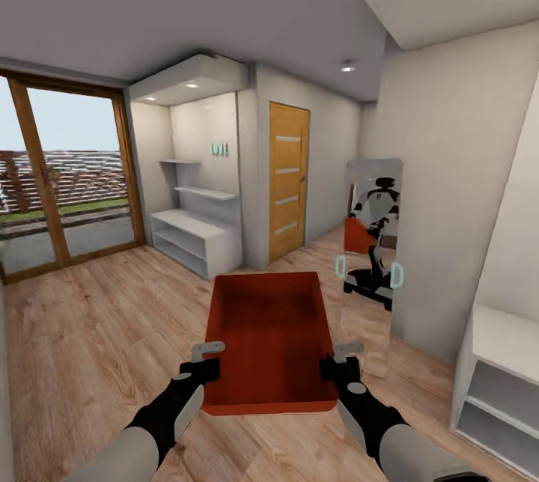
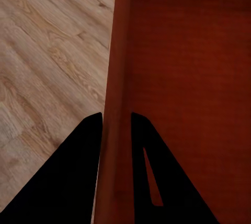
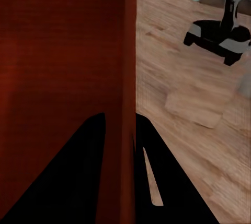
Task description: Move the two storage containers from the living room to the garage. In the garage, place one container on the floor and stack the other container on top of it (either order is fine).
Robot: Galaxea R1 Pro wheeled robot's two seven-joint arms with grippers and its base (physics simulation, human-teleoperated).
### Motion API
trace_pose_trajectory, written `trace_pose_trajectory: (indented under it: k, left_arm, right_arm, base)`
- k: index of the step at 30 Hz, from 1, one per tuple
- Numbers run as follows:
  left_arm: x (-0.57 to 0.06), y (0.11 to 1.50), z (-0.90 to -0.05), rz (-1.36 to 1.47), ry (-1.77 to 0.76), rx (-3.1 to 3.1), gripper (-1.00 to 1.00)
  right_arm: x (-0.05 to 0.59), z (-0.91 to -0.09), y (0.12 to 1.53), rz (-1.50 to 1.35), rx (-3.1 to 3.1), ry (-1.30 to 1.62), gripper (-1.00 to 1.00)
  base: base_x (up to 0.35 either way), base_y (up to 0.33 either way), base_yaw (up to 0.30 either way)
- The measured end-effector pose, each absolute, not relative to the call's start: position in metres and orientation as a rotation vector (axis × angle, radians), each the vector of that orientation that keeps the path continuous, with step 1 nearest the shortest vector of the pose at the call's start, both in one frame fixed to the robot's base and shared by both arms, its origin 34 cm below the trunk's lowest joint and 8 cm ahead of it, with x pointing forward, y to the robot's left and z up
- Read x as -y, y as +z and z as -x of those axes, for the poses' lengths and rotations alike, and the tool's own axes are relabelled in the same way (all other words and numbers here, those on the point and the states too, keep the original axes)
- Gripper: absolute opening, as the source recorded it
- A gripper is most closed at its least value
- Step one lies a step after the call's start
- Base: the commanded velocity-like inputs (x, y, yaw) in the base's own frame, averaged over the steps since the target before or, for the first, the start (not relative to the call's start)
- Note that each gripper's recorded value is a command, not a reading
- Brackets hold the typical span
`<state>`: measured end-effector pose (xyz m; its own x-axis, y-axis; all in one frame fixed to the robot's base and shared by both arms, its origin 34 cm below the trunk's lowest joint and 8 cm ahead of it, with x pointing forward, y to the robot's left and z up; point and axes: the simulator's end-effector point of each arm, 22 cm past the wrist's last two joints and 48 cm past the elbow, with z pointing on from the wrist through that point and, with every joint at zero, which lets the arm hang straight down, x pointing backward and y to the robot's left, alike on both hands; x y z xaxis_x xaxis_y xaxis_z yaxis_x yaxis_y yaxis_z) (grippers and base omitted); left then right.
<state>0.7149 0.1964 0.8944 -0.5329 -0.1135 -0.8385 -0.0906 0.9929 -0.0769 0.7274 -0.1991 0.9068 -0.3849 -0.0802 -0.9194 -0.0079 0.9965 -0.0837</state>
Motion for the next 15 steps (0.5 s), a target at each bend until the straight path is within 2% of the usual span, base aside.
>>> trace_pose_trajectory:
  k: [15]
  left_arm:
    - [-0.1964, 0.8944, -0.7149, 0.142, -0.029, -2.136, -1.0]
  right_arm:
    - [0.1991, -0.7274, 0.9069, 0.063, -1.965, -0.077, -1.0]
  base:
    - [0.322, 0.0, 0.268]
